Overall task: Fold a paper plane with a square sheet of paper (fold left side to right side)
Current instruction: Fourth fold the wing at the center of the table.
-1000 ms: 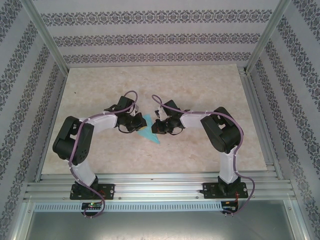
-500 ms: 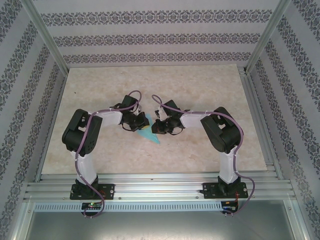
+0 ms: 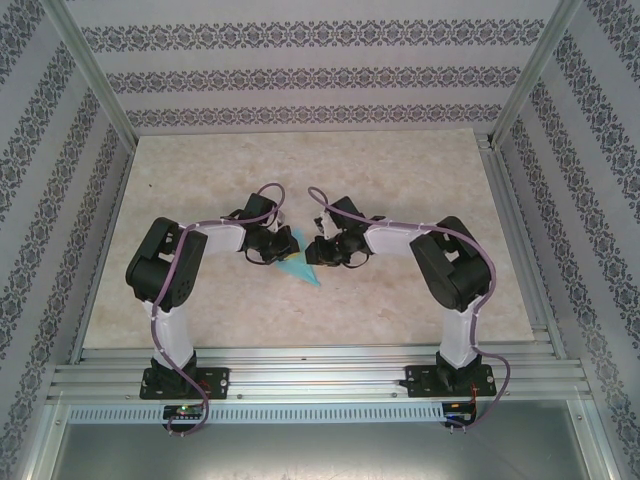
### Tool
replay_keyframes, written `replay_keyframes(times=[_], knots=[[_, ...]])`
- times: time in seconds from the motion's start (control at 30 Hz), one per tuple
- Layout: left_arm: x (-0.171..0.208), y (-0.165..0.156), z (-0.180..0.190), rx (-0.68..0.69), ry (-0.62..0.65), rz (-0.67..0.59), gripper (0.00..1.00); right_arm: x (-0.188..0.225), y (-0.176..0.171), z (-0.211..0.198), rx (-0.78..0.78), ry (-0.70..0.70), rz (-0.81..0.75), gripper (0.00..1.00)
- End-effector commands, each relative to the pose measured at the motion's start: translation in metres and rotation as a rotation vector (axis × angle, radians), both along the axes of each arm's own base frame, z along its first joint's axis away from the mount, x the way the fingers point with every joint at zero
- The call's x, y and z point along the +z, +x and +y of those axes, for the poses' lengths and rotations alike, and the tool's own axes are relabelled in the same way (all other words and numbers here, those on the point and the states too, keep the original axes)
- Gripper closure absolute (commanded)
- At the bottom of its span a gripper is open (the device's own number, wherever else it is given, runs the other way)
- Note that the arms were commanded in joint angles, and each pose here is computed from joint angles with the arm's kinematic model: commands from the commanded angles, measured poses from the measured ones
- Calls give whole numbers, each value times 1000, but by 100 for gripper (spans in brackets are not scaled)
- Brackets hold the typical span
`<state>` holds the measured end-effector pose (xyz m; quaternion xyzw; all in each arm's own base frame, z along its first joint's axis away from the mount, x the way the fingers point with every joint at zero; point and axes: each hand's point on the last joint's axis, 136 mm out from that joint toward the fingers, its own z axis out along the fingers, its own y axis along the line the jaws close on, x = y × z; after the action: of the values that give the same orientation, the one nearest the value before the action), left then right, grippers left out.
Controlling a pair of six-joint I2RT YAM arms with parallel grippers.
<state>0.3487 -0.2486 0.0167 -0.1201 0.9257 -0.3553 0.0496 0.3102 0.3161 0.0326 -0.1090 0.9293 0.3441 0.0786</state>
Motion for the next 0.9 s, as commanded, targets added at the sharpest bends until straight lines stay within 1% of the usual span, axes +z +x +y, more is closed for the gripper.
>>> replay_keyframes(times=[0.0, 0.07, 0.17, 0.33, 0.5, 0.63, 0.87], knots=[[-51, -35, 22, -5, 144, 116, 93, 28, 3, -18, -26, -36, -71, 76], [-52, -36, 23, -4, 146, 117, 93, 36, -3, -16, -26, -4, -72, 76], [-51, -36, 22, -5, 143, 116, 93, 40, -15, -1, -12, 75, -43, 79], [-50, -34, 22, -6, 143, 112, 93, 26, -29, 21, 26, 114, 9, 80], [-48, -34, 21, -8, 144, 108, 94, 10, -34, 26, 34, 109, 49, 80], [-47, -33, 21, -9, 143, 106, 94, -2, -43, 21, 32, 84, 80, 80], [-45, -30, 21, -11, 146, 102, 94, -10, -53, 11, 29, 58, 102, 80]])
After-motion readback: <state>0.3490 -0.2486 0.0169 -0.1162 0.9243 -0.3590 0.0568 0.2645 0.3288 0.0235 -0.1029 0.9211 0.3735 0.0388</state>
